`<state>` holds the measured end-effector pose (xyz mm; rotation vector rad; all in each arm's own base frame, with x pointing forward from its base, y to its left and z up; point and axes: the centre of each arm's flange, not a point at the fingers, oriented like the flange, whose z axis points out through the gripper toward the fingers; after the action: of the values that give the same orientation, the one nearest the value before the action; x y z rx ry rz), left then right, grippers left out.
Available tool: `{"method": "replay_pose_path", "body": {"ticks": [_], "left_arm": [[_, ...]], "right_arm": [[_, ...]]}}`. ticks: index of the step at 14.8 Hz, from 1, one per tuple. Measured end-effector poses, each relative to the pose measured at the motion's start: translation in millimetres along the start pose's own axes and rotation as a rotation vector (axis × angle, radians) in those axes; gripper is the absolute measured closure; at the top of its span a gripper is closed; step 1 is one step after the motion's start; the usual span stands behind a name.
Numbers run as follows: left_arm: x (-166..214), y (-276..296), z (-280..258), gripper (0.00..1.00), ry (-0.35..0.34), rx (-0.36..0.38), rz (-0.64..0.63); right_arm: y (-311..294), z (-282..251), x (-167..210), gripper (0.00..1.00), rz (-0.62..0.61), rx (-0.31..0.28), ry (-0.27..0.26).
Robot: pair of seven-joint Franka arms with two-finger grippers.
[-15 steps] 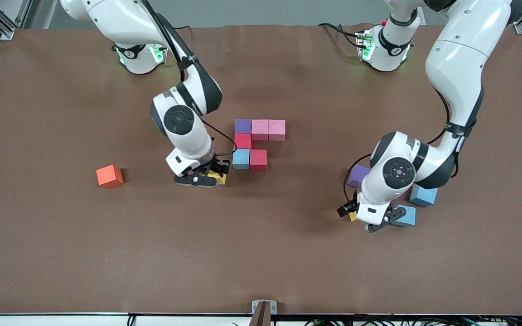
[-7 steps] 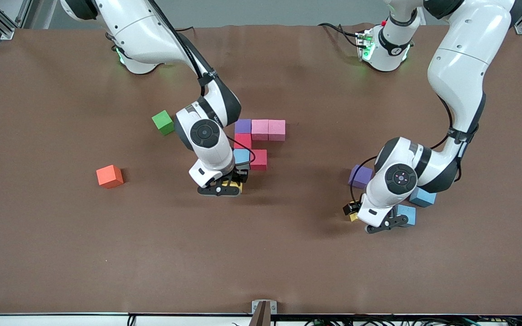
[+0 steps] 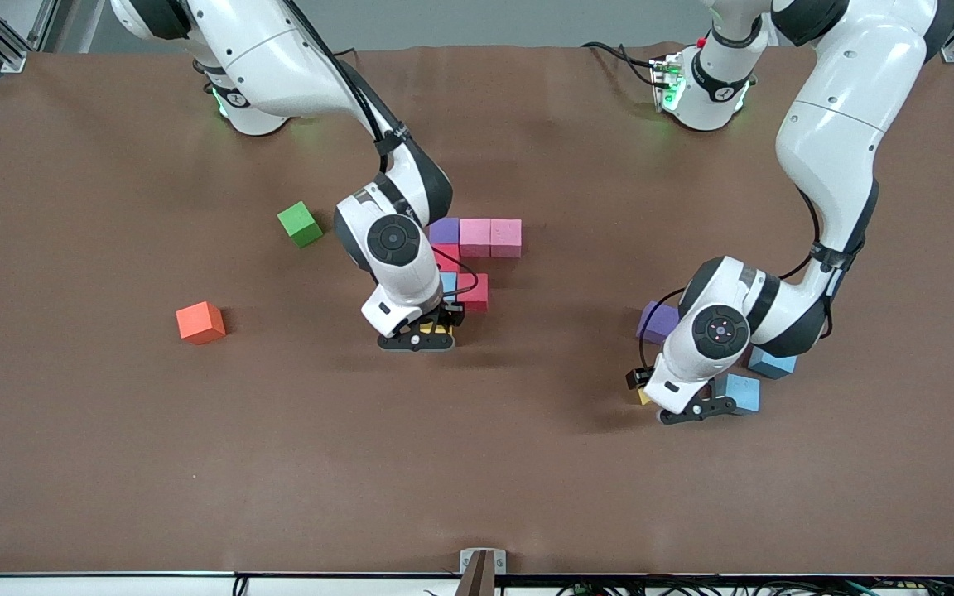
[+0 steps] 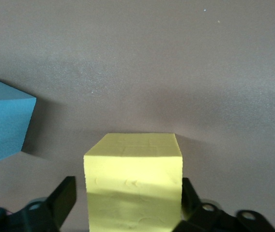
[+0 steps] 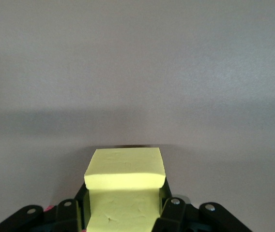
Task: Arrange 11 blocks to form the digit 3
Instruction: 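Grasp the other yellow block with the left gripper while the right gripper carries yellow, then carry both yellow blocks toward the block row with both grippers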
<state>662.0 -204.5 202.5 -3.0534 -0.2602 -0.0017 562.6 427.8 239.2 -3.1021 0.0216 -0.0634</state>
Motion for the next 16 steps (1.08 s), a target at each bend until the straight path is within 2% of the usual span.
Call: {"method": "replay_pose_path", "body": {"ticks": [2, 4, 6, 10, 13, 16], "left_arm": [[0.4, 0.7, -1.0, 0.33, 0.004, -0.004, 0.0], [1.1, 3.2, -3.8, 0.37, 0.011, -0.011, -0.021], [3.3, 8.0, -10.4, 0.4, 0.025, -0.026, -0.125], [-3.9, 46.8, -34.9, 0.4, 0.02, -0.093, -0.481], [-36.2, 102.7, -46.5, 0.4, -0.034, -0.132, -0.757], [-73.2, 151.6, -52.9, 0.4, -0.073, -0.135, -1.054]], "right_arm": [[2.1, 4.4, -1.7, 0.44, 0.0, -0.016, -0.02], [3.1, 6.5, -3.1, 0.44, -0.001, -0.041, -0.053], [-0.6, 5.5, 0.5, 0.44, -0.003, -0.053, -0.071], [-9.0, 13.1, 6.9, 0.44, -0.007, -0.054, -0.071], [-14.0, 19.3, 4.9, 0.44, -0.014, -0.057, -0.073], [-19.3, 22.8, 2.3, 0.44, -0.015, -0.058, -0.073]]}}
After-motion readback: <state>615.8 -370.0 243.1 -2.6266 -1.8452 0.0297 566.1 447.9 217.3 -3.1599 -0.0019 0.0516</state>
